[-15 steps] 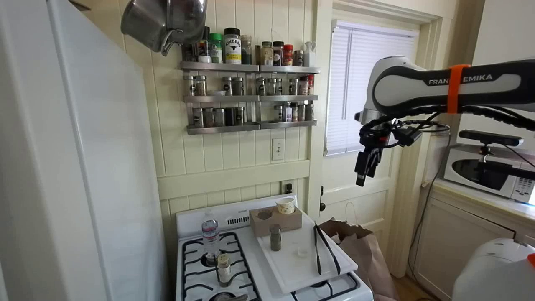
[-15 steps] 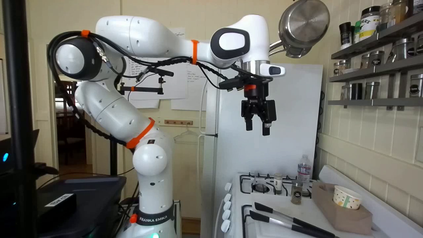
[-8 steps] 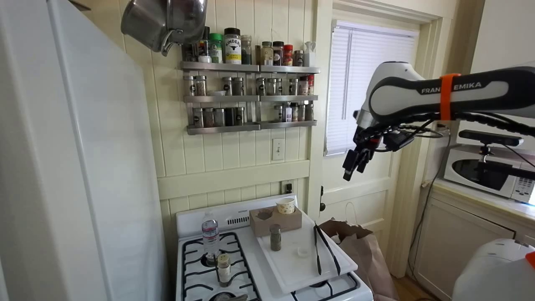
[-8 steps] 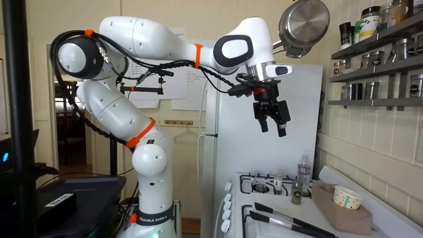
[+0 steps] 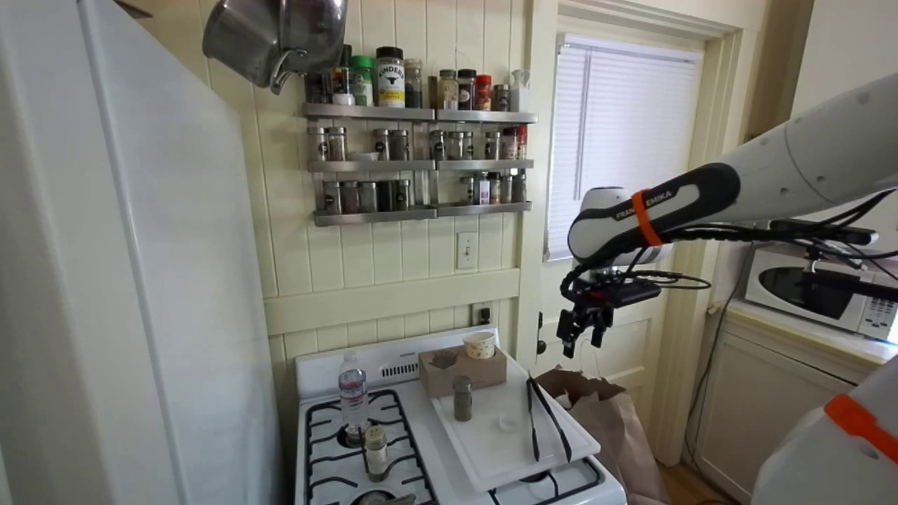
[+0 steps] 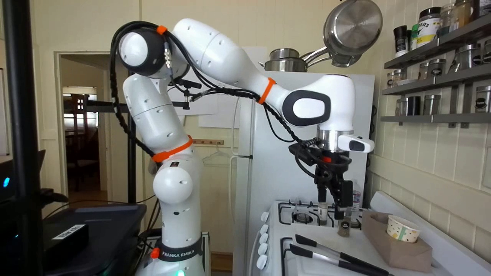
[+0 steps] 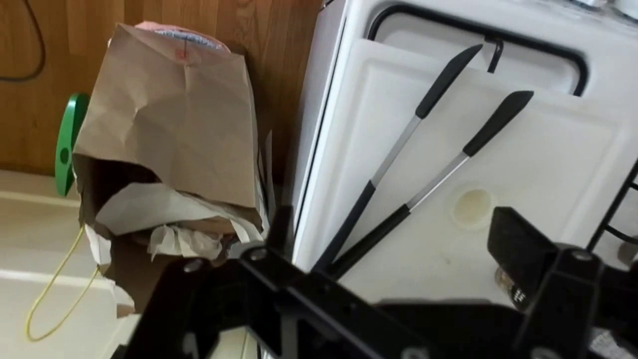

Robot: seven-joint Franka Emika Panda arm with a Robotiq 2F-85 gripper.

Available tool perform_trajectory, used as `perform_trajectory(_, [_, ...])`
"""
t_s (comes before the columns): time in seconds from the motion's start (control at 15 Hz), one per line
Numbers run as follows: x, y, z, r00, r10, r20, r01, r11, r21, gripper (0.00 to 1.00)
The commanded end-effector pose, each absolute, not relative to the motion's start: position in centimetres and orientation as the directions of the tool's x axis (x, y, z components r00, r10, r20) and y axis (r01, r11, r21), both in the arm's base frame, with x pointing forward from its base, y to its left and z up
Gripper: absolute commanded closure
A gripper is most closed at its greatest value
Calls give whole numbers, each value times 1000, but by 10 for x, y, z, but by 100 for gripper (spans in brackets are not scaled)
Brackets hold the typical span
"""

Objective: Put the tongs on the first top shelf

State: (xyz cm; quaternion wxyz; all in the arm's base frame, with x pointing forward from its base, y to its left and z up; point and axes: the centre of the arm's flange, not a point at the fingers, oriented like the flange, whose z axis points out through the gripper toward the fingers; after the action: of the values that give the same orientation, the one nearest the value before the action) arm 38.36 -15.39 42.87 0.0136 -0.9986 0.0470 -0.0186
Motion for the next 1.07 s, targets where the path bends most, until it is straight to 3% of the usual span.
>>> perform_trajectory(0.0, [387,-156,422,995,-103,17,-103,-994,-28,0])
perform_trajectory(0.13, [392,-157,420,994,-110,8,-110,-994,-25,0])
perform_trajectory(0.47, [431,-146,374,904,-428,2,-426,-900,-88,0])
perform_trajectory(1.0, [456,-147,261,654,-755,-50,-756,-649,-86,0])
